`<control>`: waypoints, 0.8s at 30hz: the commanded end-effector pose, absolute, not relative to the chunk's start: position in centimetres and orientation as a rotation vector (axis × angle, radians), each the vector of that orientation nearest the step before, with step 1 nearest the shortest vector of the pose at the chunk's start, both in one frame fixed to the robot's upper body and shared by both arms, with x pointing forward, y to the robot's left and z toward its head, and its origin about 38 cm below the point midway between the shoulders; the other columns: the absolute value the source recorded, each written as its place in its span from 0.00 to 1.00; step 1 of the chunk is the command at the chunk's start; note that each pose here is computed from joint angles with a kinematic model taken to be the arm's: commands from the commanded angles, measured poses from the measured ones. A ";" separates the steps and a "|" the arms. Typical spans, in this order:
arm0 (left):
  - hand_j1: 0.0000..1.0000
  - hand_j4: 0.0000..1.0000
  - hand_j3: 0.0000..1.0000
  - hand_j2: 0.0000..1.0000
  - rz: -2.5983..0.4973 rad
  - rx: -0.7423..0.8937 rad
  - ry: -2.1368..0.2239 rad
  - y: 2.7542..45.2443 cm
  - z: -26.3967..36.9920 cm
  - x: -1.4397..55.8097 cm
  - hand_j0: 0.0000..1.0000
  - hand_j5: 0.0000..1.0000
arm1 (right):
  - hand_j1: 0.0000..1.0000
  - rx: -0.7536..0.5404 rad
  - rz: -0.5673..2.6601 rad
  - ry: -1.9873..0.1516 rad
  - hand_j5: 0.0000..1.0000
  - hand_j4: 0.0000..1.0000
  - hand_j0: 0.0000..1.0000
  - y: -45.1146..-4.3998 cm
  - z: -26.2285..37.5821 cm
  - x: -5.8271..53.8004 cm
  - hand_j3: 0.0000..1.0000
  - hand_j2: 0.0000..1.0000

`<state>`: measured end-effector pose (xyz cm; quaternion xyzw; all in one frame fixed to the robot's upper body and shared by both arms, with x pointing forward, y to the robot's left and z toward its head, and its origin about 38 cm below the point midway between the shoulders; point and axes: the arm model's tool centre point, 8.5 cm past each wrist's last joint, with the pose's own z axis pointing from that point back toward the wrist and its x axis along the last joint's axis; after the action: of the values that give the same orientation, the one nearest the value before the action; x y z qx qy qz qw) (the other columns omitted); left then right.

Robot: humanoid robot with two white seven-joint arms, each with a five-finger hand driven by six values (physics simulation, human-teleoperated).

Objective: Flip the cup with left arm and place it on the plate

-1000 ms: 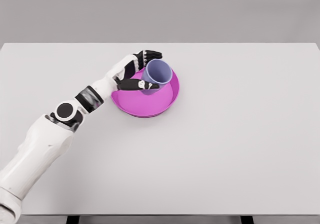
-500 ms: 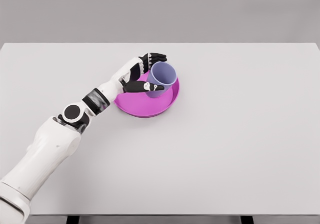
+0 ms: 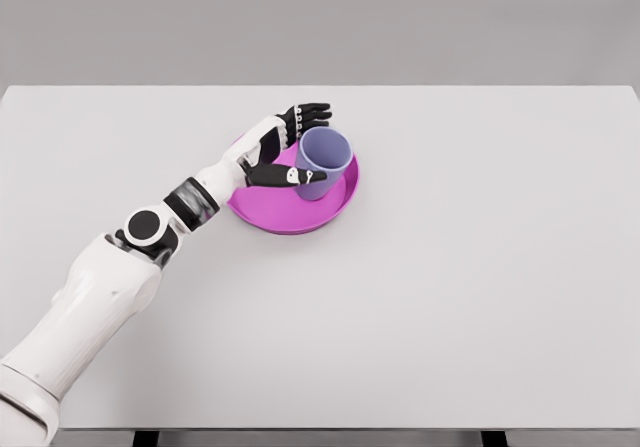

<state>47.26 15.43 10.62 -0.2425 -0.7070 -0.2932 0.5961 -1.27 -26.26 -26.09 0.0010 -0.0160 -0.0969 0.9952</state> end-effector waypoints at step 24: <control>1.00 1.00 1.00 1.00 -0.679 -0.543 -1.626 16.7 9.7 46.7 1.00 1.00 | 1.00 0.002 -0.194 -0.031 1.00 1.00 1.00 -26.3 -26.1 -1.3 1.00 1.00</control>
<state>46.70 16.62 9.76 -0.2340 -0.7025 -0.2959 0.6035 -1.27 -26.26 -26.09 0.0009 -0.0161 -0.0969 0.9952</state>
